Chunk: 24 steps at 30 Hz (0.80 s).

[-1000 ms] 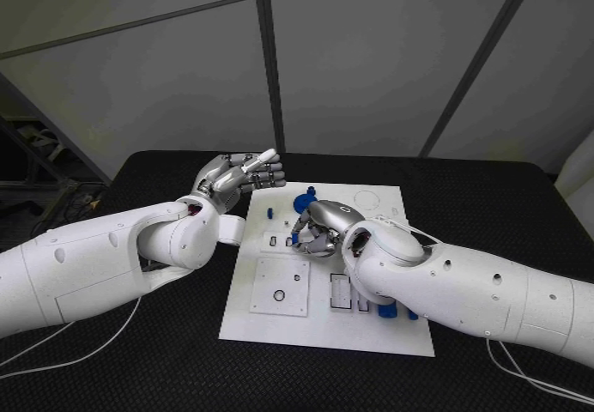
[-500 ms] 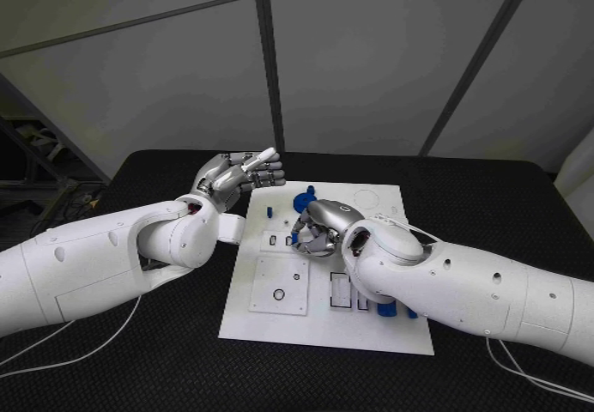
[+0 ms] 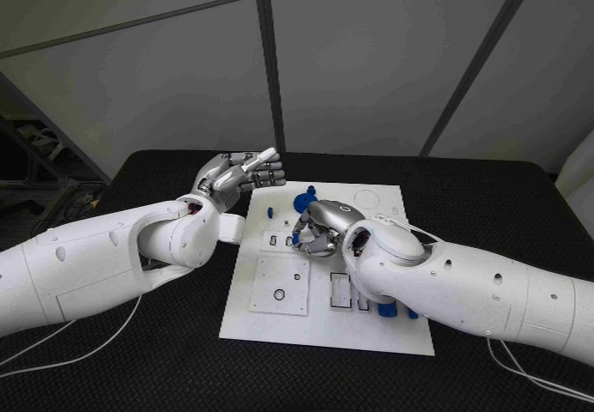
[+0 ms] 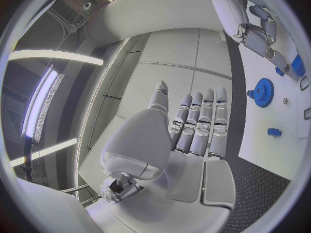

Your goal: Assemble the parts on the task board

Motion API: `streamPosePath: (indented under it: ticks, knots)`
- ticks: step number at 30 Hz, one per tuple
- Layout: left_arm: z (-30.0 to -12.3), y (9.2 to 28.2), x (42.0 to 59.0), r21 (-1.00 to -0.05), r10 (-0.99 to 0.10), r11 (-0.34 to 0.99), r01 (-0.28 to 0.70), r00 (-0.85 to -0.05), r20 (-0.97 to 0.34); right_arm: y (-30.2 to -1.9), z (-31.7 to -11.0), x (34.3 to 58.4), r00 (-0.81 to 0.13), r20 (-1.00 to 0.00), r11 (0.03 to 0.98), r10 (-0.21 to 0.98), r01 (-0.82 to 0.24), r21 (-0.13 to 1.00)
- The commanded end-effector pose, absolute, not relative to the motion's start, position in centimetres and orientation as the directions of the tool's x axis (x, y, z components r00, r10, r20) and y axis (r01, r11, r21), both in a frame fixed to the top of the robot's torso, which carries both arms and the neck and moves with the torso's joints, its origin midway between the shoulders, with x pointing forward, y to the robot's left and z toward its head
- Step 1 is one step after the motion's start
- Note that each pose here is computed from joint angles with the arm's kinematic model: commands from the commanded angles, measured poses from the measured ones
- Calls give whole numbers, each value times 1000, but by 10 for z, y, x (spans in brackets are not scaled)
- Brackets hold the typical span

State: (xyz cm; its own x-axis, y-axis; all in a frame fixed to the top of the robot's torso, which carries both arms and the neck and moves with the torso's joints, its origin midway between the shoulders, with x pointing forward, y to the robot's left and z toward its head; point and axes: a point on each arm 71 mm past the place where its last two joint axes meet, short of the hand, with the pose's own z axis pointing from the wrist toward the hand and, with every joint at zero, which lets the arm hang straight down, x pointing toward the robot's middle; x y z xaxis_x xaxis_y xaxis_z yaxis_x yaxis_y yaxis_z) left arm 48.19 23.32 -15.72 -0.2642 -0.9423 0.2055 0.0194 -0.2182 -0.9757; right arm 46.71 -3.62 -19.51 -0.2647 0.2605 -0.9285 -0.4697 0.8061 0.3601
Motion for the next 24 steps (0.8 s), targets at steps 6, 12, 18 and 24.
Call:
streamPosePath:
  ticks: [6, 12, 18, 24]
  knots:
    - [-155, 232, 482, -975, -938, -222, 29, -278, 205, -38, -201, 467, -283, -933, 828, 220, -452, 332]
    - [-155, 232, 482, -975, -939, -221, 29, -278, 205, -39, -202, 468, -282, -936, 836, 212, -444, 323]
    - [-155, 232, 482, -975, -938, -221, 28, -278, 205, -38, -201, 467, -279, -937, 837, 213, -443, 322]
    - [-155, 232, 482, -975, -939, -221, 28, -278, 205, -38, -201, 467, -277, -937, 835, 214, -445, 322]
